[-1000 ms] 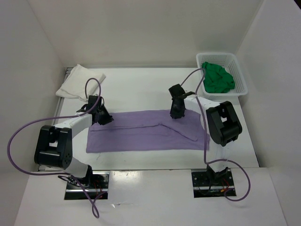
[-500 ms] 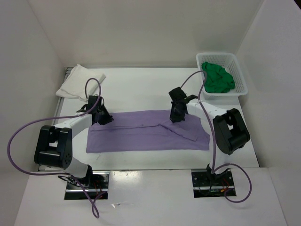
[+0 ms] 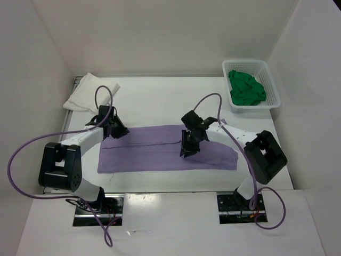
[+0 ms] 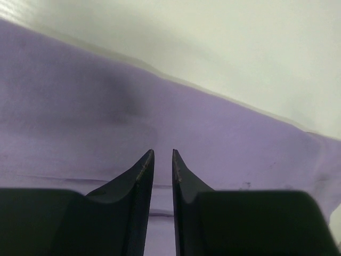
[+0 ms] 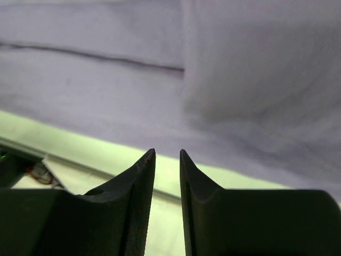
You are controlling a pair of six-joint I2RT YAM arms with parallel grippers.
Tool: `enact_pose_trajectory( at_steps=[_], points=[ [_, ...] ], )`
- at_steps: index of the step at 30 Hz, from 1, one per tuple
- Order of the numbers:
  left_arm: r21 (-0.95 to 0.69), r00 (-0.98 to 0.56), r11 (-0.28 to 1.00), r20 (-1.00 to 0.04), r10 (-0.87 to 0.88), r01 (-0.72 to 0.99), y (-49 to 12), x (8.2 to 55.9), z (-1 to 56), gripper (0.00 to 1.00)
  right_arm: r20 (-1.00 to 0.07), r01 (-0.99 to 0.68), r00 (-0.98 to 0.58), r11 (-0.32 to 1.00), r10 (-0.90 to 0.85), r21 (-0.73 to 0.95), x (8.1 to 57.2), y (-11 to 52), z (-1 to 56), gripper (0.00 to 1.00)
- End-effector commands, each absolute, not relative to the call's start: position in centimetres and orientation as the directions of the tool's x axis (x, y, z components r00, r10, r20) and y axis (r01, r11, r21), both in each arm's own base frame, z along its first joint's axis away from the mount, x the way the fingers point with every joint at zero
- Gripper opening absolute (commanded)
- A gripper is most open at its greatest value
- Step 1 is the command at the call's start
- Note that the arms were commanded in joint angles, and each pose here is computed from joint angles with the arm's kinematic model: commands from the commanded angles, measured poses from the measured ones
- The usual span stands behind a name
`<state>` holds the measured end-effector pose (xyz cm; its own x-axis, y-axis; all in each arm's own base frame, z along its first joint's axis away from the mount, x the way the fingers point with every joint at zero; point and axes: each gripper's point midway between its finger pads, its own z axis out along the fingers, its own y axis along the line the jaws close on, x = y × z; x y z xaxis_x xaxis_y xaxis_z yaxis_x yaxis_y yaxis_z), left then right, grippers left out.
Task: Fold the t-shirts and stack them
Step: Rotate the tshirt 90 degrees
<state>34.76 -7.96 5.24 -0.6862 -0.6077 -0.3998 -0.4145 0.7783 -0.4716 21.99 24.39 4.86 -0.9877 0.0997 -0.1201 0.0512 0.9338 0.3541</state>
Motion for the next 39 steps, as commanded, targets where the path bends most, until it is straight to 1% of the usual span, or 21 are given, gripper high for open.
enact_pose_trajectory(
  at_steps=[1,4,8,14,20,22,24,25,26,27,28,29,30,31,32,33,34,35,36,37,39],
  points=[
    [-0.551,-0.622,0.761,-0.474,-0.623,-0.343,-8.1,37.4,10.0,0.27,-0.178,0.039,-0.975,0.893,0.132,0.449,23.0,25.4,10.3,0.31],
    [-0.559,-0.622,0.759,-0.475,-0.623,-0.333,-8.3,37.5,10.2,0.27,-0.256,0.073,-0.948,0.912,0.189,0.403,25.2,22.9,10.1,0.28],
    [-0.536,-0.652,0.770,-0.453,-0.608,-0.346,-8.6,37.2,8.2,0.28,-0.302,0.166,-0.915,0.932,0.267,0.321,28.3,20.1,6.9,0.11],
    [-0.496,-0.690,0.769,-0.388,-0.611,-0.402,-8.5,36.2,4.8,0.28,-0.382,0.248,-0.864,0.938,0.328,0.243,34.0,18.3,4.2,0.05],
    [-0.551,-0.731,0.725,-0.274,-0.625,-0.414,-8.8,33.8,4.7,0.28,-0.371,0.278,-0.866,0.940,0.335,0.198,38.0,18.6,0.6,0.03],
    [-0.573,-0.734,0.740,-0.323,-0.598,-0.351,-9.7,33.9,7.3,0.32,-0.369,0.279,-0.864,0.935,0.344,0.217,40.5,19.6,0.0,0.03],
    [-0.558,-0.725,0.782,-0.411,-0.552,-0.278,-10.0,34.5,10.0,0.33,-0.394,0.249,-0.853,0.930,0.343,0.271,44.0,21.7,1.7,0.03],
    [-0.551,-0.745,0.794,-0.411,-0.525,-0.256,-10.8,34.0,10.3,0.34,-0.348,0.242,-0.880,0.936,0.323,0.256,44.4,22.4,-0.4,0.03],
    [-0.550,-0.752,0.801,-0.420,-0.509,-0.236,-11.2,33.8,10.8,0.34,-0.417,0.184,-0.852,0.927,0.316,0.326,48.1,25.1,2.9,0.03],
    [-0.554,-0.768,0.801,-0.405,-0.496,-0.225,-11.8,33.4,11.0,0.35,-0.380,0.186,-0.873,0.929,0.306,0.321,49.1,26.1,0.1,0.03],
    [-0.565,-0.781,0.802,-0.407,-0.474,-0.192,-12.9,33.0,11.4,0.35,-0.384,0.153,-0.879,0.929,0.284,0.338,50.3,27.7,0.2,0.03],
    [-0.573,-0.791,0.798,-0.393,-0.468,-0.188,-13.4,32.2,11.6,0.35,-0.448,0.083,-0.850,0.910,0.277,0.405,53.4,30.5,5.4,0.03],
    [-0.564,-0.805,0.803,-0.376,-0.458,-0.193,-13.6,31.2,11.1,0.35,-0.400,0.071,-0.883,0.914,0.244,0.400,53.6,31.9,1.6,0.03],
    [-0.570,-0.805,0.803,-0.388,-0.449,-0.174,-13.8,30.5,11.8,0.36,-0.536,-0.036,-0.796,0.862,0.281,0.506,56.8,34.6,9.9,0.03],
    [-0.567,-0.809,0.804,-0.380,-0.448,-0.179,-13.7,29.7,11.8,0.36,-0.523,-0.048,-0.807,0.850,0.276,0.524,55.9,35.2,10.7,0.07],
    [-0.561,-0.806,0.807,-0.383,-0.451,-0.184,-13.4,29.2,11.8,0.36,-0.541,-0.127,-0.789,0.785,0.290,0.607,55.6,36.8,15.4,0.09],
    [-0.566,-0.800,0.805,-0.394,-0.452,-0.176,-13.4,28.9,12.5,0.38,-0.475,-0.065,-0.836,0.810,0.274,0.583,54.9,36.4,11.9,0.09],
    [-0.552,-0.803,0.814,-0.396,-0.446,-0.180,-13.1,28.6,12.4,0.38,-0.534,-0.110,-0.797,0.803,0.281,0.586,55.7,36.5,14.1,0.10],
    [-0.549,-0.806,0.815,-0.389,-0.445,-0.185,-13.0,28.4,12.3,0.38,-0.546,-0.117,-0.797,0.822,0.257,0.557,54.8,36.5,14.2,0.12],
    [-0.552,-0.803,0.814,-0.396,-0.446,-0.180,-13.1,28.6,12.6,0.38,-0.610,-0.151,-0.742,0.818,0.277,0.555,54.5,35.7,19.5,0.15],
    [-0.552,-0.803,0.814,-0.396,-0.446,-0.180,-13.1,28.6,12.6,0.38,-0.630,-0.155,-0.730,0.833,0.266,0.532,53.3,34.5,22.0,0.26]
  ],
)
